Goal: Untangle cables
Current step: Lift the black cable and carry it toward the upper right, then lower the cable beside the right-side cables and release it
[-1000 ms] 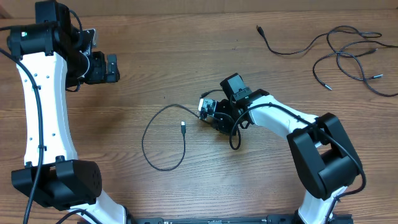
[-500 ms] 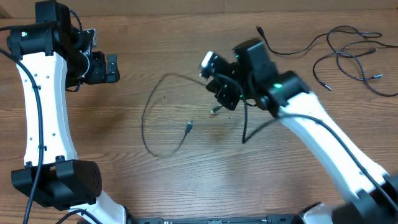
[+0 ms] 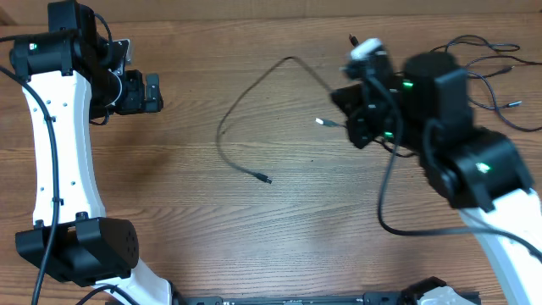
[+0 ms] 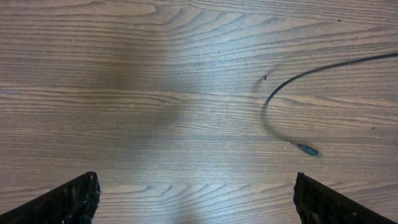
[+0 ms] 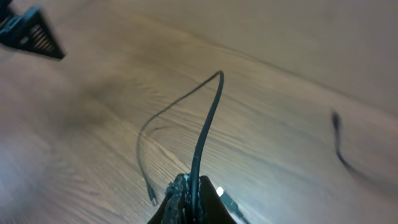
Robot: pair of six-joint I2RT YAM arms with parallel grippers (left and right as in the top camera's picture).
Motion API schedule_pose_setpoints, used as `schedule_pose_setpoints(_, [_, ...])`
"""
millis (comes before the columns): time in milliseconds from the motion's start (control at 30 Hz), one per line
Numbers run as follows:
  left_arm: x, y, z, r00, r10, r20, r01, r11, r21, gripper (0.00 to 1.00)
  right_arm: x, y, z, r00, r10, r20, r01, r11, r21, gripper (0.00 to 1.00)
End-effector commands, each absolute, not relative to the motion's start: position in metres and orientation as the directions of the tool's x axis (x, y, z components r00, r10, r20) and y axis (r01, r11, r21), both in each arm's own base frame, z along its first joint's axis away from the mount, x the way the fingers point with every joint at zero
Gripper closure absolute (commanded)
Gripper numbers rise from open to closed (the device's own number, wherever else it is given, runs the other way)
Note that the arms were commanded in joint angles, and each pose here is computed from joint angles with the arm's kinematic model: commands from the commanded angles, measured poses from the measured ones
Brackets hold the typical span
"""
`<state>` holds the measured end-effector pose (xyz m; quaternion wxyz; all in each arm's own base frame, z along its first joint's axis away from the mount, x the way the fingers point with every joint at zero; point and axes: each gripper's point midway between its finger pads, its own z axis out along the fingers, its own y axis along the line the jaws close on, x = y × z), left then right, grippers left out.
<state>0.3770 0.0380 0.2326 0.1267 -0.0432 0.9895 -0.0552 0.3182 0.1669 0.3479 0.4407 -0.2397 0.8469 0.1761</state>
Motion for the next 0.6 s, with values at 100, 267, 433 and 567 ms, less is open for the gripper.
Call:
schedule_pose_setpoints(100, [0.377, 0.034, 0.230, -0.968, -0.078, -0.239, -0.048, 0.991, -0.128, 0.01, 0.313, 0.094, 0.376, -0.544, 0.012, -0.839, -0.282, 0.939, 0.196, 0.96])
schedule_pose_setpoints(267, [0.377, 0.034, 0.230, -0.968, -0.078, -0.239, -0.048, 0.991, -0.128, 0.00, 0.306, 0.033, 0.379, -0.545, 0.170, -0.821, -0.068, 0.967, 0.245, 0.96])
schedule_pose_setpoints(433, [0.377, 0.034, 0.230, -0.968, -0.078, -0.239, -0.048, 0.991, -0.127, 0.01, 0.297, -0.022, 0.375, -0.525, 0.273, -0.806, 0.119, 0.962, 0.248, 0.96])
schedule_pose_setpoints(567, [0.377, 0.034, 0.230, -0.968, -0.078, -0.239, -0.048, 0.991, -0.128, 0.00, 0.290, -0.061, 0.366, -0.510, 0.348, -0.786, 0.256, 0.934, 0.248, 0.96])
